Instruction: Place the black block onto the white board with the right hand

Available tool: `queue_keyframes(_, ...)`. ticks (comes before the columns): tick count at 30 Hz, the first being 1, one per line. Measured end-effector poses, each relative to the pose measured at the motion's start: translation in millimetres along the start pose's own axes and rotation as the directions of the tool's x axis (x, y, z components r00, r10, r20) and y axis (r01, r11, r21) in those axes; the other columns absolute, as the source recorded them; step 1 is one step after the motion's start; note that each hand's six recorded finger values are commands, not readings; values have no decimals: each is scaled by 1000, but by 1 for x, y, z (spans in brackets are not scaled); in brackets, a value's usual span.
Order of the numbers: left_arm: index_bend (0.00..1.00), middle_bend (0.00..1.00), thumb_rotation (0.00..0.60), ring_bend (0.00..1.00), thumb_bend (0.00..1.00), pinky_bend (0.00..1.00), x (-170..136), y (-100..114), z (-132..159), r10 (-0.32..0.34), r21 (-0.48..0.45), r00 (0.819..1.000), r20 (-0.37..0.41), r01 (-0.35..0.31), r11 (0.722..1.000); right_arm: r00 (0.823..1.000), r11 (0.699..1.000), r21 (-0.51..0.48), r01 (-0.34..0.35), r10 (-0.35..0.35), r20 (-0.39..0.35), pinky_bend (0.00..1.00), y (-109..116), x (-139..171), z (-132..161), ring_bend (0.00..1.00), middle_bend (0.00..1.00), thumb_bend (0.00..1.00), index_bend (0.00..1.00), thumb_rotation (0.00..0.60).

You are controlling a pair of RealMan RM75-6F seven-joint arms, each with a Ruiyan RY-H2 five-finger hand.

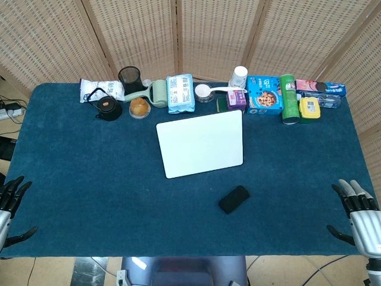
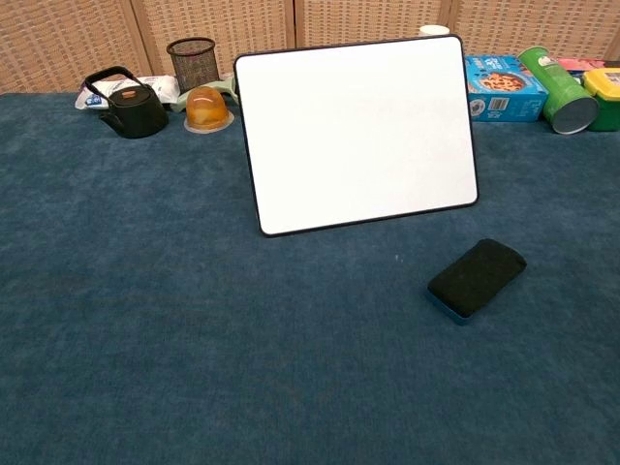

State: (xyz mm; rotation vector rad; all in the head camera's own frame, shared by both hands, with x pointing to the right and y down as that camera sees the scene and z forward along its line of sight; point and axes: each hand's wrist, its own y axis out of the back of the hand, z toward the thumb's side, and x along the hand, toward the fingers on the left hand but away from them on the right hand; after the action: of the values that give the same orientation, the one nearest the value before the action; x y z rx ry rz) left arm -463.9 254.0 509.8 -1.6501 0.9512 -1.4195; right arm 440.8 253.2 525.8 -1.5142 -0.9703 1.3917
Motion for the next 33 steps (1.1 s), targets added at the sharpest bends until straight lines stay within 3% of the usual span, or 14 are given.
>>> queue_keyframes(7, 0, 0, 600, 0, 61, 79, -1, 0, 2, -9, -6, 1000, 6, 9, 1000, 1000, 1000, 12, -10, 10, -22, 160, -5, 0, 5, 76, 97, 0, 111, 600)
queue_keyframes(14, 0, 0, 600, 0, 61, 79, -4, -1, 5, -11, -12, 1000, 24, 12, 1000, 978, 996, 43, -72, 79, -193, 183, -31, -24, 41, 110, 112, 0, 126, 600)
queue_keyframes(18, 0, 0, 600, 0, 61, 79, -2, -1, 4, -16, -8, 1000, 13, 16, 1000, 945, 990, 76, -119, 136, -298, 200, -47, -45, 69, 123, 118, 0, 136, 600)
queue_keyframes(23, 0, 0, 600, 0, 61, 79, -1, -1, 2, -19, -7, 1000, 10, 19, 1000, 912, 984, 139, -113, 158, -378, 225, -55, -63, 97, 141, 129, 0, 148, 600)
queue_keyframes(33, 0, 0, 600, 0, 60, 79, 0, 0, 0, -26, -14, 1000, 10, 26, 1000, 812, 955, 263, -137, 260, -523, 257, -80, -94, 162, 178, 161, 0, 183, 600)
